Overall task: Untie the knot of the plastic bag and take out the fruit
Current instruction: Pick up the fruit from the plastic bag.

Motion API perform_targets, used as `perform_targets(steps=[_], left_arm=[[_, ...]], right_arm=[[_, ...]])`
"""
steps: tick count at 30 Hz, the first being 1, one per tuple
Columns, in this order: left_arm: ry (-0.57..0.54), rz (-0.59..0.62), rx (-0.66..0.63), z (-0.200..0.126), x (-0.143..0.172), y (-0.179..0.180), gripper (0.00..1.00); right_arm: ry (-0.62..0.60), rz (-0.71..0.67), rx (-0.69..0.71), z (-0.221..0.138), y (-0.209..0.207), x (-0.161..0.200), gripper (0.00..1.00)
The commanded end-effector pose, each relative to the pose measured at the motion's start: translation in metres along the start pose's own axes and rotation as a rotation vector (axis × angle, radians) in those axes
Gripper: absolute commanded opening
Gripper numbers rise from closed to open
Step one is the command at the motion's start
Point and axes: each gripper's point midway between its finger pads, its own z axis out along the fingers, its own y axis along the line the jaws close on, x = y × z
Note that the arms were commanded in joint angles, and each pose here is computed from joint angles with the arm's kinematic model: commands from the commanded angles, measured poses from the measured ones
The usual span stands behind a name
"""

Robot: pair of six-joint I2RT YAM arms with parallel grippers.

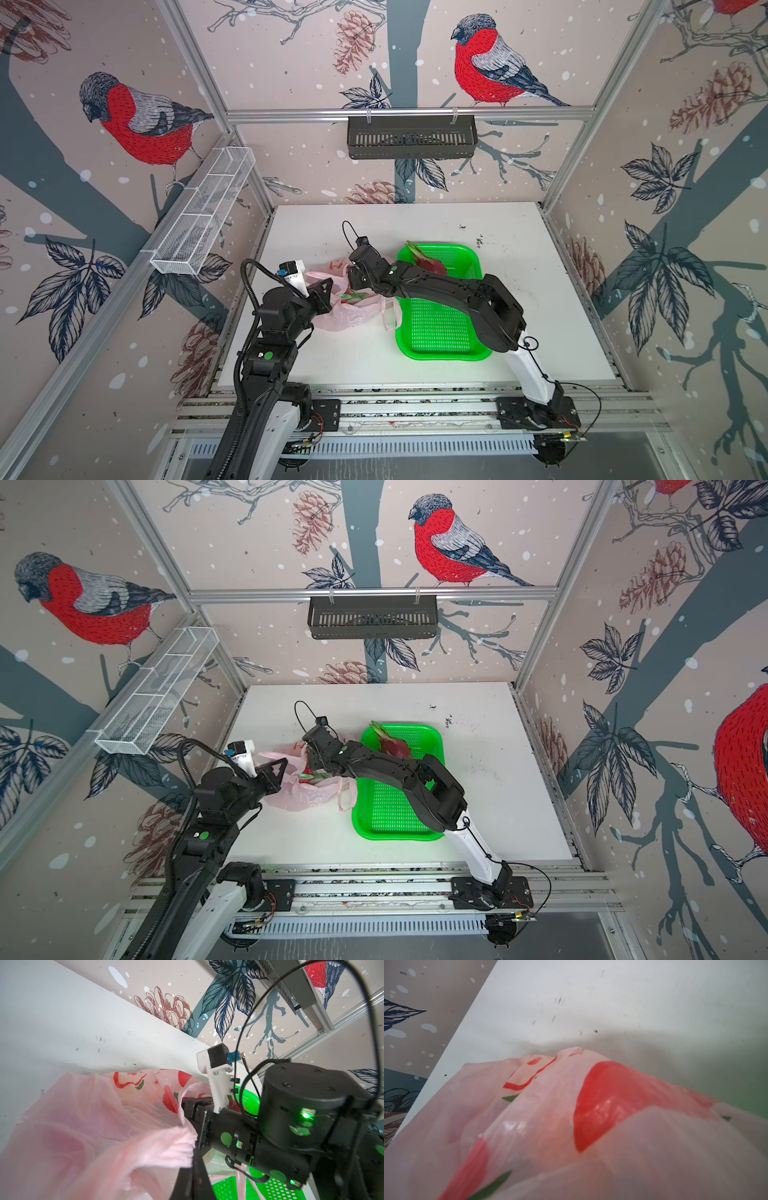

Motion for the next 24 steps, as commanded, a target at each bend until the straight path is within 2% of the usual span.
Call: perform_targets(steps=[1,14,24], left_arm=[[-0.084,0.017,0.023,0.001,-0.020,-0.007,0.00],[-0.131,0.030,0.032,0.011,-0.039,-0.011,0.00],[-0.142,0.028,0.033,0.013,-0.041,-0.011,0.00]], right_arm=[[-0.019,-0.028,-0.009,-0.014,0.006,-0.006,0.38],[-0.027,-0.085,-0.048,-0.066,0.027,-0.009,0.37],[-0.074,-0.086,-0.093,-0.109,0.036,-0.026,0.37]])
